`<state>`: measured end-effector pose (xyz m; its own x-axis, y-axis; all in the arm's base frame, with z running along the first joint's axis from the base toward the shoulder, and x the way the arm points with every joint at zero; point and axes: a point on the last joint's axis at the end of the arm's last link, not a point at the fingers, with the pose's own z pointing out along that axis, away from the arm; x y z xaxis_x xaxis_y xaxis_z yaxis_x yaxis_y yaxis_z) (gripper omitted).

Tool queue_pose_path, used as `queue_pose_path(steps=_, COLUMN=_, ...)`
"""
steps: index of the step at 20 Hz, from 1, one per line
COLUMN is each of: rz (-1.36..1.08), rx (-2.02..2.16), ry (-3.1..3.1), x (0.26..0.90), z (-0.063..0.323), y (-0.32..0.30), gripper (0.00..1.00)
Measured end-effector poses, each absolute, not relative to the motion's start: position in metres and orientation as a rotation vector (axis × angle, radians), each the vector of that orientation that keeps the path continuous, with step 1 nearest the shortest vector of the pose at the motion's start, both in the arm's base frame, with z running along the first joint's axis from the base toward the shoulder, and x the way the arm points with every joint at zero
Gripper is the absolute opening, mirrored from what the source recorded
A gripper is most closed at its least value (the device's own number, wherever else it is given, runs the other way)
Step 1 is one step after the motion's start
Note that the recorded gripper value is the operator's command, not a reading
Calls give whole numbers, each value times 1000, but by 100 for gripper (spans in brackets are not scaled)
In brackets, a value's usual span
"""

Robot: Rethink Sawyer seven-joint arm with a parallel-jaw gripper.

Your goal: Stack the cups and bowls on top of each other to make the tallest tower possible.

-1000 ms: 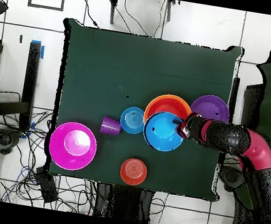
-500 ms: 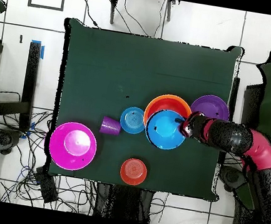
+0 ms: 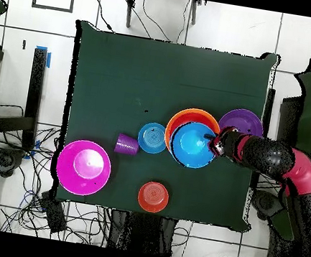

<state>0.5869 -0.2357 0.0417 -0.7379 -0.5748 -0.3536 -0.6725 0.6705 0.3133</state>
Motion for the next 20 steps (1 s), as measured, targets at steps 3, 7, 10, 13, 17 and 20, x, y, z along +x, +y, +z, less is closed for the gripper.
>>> queue_pose_path(steps=3, rz=624, rx=-1002, ry=2666, x=588, z=41, y=-239, gripper=0)
queue_pose_path(steps=7, rz=617, rx=-993, ry=2672, x=587, z=40, y=-245, gripper=0)
queue_pose_path(steps=10, rz=607, rx=-973, ry=2683, x=583, z=38, y=-257, gripper=100)
queue_pose_path(steps=13, rz=592, rx=-951, ry=2702, x=579, z=36, y=-271, gripper=100)
queue_pose_path(steps=17, rz=587, rx=-931, ry=2731, x=572, z=34, y=-285, gripper=100)
queue_pose_path(steps=20, rz=587, rx=-931, ry=2739, x=570, z=34, y=-288, gripper=100)
